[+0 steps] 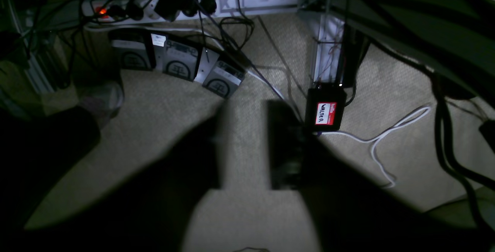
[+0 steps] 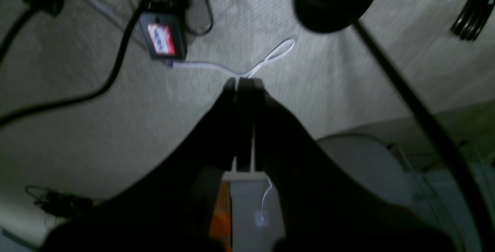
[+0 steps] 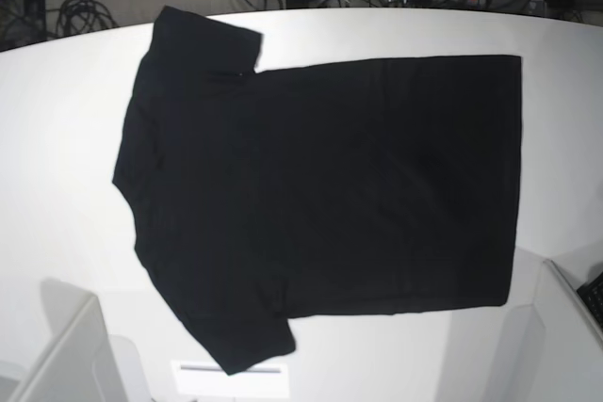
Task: Fold the T-shirt properly
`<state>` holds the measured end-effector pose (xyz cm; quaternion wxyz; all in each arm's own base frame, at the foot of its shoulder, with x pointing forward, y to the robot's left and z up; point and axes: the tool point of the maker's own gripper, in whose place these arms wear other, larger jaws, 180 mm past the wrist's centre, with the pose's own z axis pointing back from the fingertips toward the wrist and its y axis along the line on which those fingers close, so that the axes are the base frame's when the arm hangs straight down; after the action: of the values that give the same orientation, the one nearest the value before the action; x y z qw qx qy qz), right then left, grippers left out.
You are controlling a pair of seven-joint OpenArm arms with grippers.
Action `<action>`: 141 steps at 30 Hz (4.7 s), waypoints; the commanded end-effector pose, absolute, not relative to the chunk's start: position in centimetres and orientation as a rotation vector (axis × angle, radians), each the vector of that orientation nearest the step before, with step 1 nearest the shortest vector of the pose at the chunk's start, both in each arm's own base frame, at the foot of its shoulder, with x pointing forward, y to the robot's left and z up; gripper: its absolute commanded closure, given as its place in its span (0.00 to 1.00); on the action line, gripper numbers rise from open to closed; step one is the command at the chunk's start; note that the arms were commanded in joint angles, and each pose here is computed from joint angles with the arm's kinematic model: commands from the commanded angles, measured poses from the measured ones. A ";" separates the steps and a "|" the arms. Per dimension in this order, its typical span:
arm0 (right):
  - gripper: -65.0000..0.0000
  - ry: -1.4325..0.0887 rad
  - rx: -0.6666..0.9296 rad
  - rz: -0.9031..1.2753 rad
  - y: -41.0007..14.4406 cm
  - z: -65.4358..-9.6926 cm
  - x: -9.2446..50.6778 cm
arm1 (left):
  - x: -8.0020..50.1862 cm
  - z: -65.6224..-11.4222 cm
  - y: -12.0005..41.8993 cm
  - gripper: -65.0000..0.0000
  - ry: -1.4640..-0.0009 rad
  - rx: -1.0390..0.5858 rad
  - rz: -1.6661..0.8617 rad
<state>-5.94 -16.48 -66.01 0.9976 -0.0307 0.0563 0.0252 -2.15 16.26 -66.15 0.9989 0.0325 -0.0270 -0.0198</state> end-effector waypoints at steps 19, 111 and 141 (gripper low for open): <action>1.00 0.128 -0.064 0.056 -16.5 -65.9 -6.9 | -5.4 -65.9 16.6 1.00 -0.006 0.071 -0.042; 0.41 -0.634 0.308 -0.611 -21.5 -39.6 17.3 | 8.7 -35.3 35.2 0.29 -0.987 0.213 0.300; 1.00 -0.400 0.317 -0.527 -17.1 -45.2 12.8 | 10.6 -37.8 33.8 0.27 -1.002 0.159 0.382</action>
<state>14.22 -17.15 -44.54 0.9255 0.1627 -0.2254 -0.2572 10.52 33.53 -38.64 0.8616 0.0729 -0.4651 0.1899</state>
